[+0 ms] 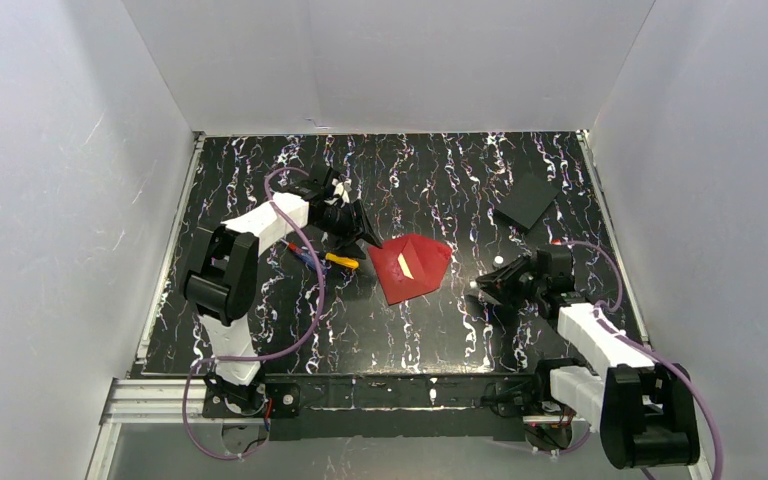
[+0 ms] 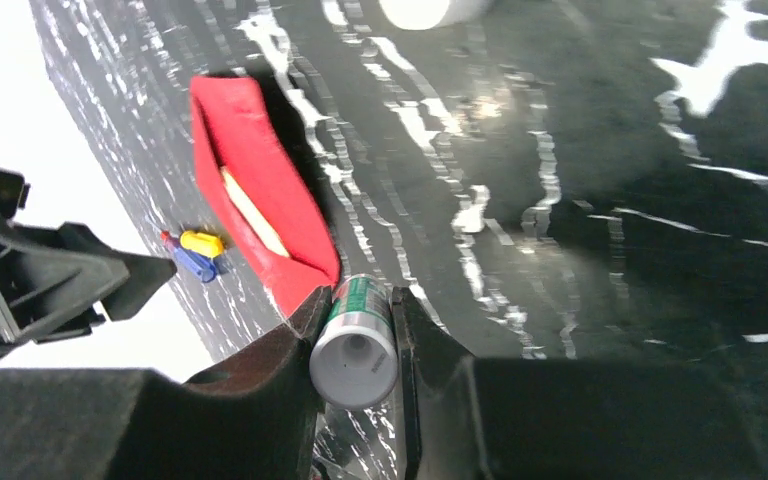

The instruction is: Place the letter into the envelope and seal it

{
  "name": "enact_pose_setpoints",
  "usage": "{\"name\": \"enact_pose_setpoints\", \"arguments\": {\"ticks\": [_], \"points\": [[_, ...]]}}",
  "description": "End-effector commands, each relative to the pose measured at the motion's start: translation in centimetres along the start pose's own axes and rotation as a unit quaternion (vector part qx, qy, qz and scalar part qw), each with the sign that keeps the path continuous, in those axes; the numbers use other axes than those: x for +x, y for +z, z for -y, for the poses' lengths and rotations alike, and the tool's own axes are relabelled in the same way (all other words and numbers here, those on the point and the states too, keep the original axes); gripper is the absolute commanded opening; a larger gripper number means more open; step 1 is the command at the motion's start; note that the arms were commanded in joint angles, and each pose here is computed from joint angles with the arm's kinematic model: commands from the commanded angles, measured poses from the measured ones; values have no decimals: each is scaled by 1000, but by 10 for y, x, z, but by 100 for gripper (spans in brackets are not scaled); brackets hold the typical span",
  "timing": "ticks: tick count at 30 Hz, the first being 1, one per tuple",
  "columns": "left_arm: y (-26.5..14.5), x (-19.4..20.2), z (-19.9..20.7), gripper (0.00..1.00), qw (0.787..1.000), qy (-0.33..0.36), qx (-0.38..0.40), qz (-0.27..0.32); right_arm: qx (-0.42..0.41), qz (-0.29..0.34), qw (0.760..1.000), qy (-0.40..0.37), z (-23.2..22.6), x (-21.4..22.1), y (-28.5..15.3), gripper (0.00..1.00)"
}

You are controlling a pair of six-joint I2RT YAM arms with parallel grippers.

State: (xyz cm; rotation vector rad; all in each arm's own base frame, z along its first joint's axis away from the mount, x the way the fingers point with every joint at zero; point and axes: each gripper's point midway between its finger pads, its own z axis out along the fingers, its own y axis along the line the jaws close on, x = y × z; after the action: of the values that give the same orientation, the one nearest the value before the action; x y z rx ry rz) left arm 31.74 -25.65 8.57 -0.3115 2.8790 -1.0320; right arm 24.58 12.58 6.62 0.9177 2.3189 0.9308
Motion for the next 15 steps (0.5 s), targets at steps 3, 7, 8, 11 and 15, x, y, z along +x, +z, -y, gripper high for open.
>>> {"name": "enact_pose_setpoints", "arguments": {"ticks": [3, 7, 8, 11, 15], "points": [[-8, 13, -4, 51, 1000, 4, -2, -8, -45, 4, 995, 87, 9, -14, 12, 15], [-8, 16, -7, 51, 1000, 2, -3, -10, -69, 21, 991, 117, 13, -32, 14, 21], [-7, 17, -8, 51, 1000, 2, -4, -10, -73, 20, 990, 123, 14, -34, 14, 23], [-7, 17, -9, 52, 1000, 2, -5, -12, -75, 22, 987, 140, 22, -39, 17, 32], [-4, 18, -11, 53, 1000, -1, -7, -16, -62, 18, 984, 164, 35, -43, 20, 47]]}}
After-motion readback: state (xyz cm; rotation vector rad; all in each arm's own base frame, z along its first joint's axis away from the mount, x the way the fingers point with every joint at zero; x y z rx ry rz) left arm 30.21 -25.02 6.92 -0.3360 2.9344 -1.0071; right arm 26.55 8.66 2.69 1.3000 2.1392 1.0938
